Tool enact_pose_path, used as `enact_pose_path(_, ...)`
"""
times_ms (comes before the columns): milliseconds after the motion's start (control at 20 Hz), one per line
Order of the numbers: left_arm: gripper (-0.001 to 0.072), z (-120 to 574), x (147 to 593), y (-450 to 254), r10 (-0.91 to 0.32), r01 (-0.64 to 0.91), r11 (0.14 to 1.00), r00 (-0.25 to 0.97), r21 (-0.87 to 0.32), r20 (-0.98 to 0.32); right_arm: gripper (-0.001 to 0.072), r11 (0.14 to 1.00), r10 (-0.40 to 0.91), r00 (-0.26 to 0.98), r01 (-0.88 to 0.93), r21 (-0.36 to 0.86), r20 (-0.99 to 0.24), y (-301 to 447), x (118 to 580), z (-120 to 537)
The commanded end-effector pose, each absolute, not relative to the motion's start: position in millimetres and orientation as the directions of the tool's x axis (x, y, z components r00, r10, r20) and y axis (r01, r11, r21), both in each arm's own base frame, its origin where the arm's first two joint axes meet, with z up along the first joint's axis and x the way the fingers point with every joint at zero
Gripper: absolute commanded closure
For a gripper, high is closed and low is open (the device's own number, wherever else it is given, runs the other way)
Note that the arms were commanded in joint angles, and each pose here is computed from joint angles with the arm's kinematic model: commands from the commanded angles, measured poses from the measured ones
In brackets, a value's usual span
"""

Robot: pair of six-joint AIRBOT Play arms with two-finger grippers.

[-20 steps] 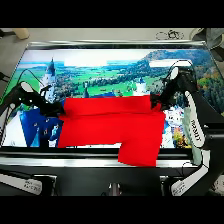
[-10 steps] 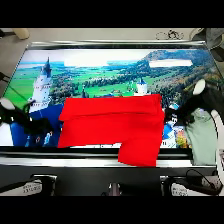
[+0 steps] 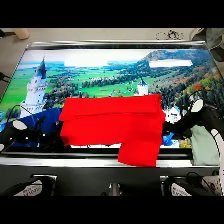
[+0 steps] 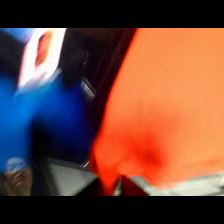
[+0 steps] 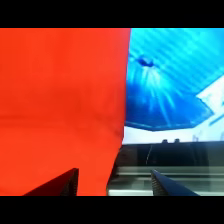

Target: Fold the shirts.

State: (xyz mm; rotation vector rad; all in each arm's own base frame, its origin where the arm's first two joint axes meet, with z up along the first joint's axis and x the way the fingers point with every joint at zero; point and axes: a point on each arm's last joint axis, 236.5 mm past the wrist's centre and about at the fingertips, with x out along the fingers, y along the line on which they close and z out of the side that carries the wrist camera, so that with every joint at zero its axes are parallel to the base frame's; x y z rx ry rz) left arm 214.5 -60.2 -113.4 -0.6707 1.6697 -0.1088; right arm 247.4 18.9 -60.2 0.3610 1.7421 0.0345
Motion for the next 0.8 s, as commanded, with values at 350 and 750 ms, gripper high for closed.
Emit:
enact_pose_path(350,0.0681,-111.0,224.5,-62.1,-0.463,-0.376,0.821,0.005,-0.43,-0.887,0.023,0.877,0.435,-0.199,0.315,0.363,-0.878,70.2,174.3,-119.9)
enact_pose_path(750,0.0685,-28.2,289.8,-51.2,-0.427,-0.159,0.867,0.251,-0.472,-0.869,0.0692,0.874,0.449,0.074,0.173,0.455,-0.891,69.6,263.9,-42.1)
